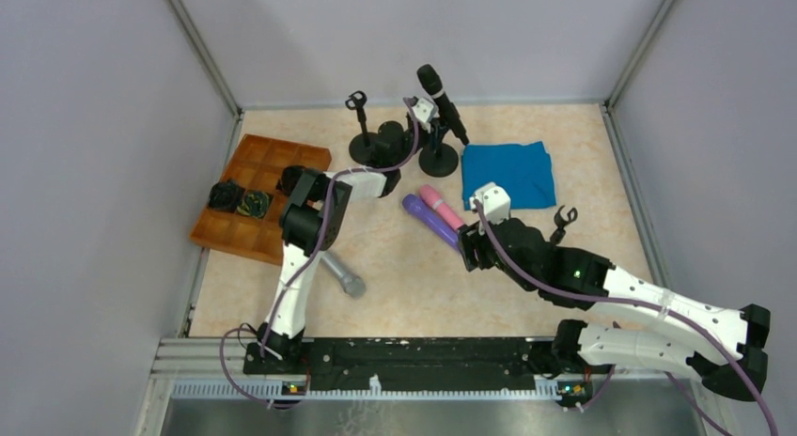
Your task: Attach the microphones to the stand
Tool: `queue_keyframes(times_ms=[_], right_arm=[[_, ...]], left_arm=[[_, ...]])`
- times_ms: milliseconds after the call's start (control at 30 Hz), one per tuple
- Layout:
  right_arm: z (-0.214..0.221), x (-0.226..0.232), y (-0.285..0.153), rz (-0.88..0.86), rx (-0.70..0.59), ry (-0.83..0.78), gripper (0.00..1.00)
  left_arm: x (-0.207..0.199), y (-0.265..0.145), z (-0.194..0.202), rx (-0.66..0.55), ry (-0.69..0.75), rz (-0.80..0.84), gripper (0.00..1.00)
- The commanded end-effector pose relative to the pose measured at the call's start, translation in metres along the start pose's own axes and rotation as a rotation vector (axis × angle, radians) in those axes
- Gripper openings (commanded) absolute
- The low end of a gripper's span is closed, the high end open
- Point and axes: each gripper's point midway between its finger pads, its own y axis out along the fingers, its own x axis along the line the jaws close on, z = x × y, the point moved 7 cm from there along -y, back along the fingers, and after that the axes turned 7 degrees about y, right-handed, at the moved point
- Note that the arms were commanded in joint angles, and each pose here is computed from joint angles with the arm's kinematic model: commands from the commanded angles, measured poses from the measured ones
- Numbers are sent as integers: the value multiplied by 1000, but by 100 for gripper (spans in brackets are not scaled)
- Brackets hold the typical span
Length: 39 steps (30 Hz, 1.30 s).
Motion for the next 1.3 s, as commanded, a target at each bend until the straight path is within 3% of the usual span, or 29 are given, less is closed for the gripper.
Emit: queue_keyframes(times_ms=[0, 67, 167, 333, 800, 933, 1067, 1267], right_arm=[[-2, -2, 0, 10, -8, 23, 59], [-3, -2, -1, 8, -10, 25, 59], [-5, -2, -3, 5, -17, 34, 59], [-9, -3, -8, 2, -38, 48, 60], [-19, -9, -10, 58, -91, 77, 59], [-18, -14, -7, 105, -110, 66, 59], [-19, -15, -4, 104, -124, 32, 52], [-23, -24, 11, 70, 37, 56, 53]], left_arm=[[5, 11, -56, -214, 50, -9, 49], [5, 9, -52, -196, 48, -15, 66], [5, 4, -53, -186, 48, -24, 84], [2, -9, -57, -168, 43, -34, 98], [-7, -82, -95, -147, -39, -133, 99], [-9, -108, -101, -55, -130, -196, 99], [-16, -139, -103, 34, -240, -256, 99], [-32, -180, -103, 151, -409, -296, 99]])
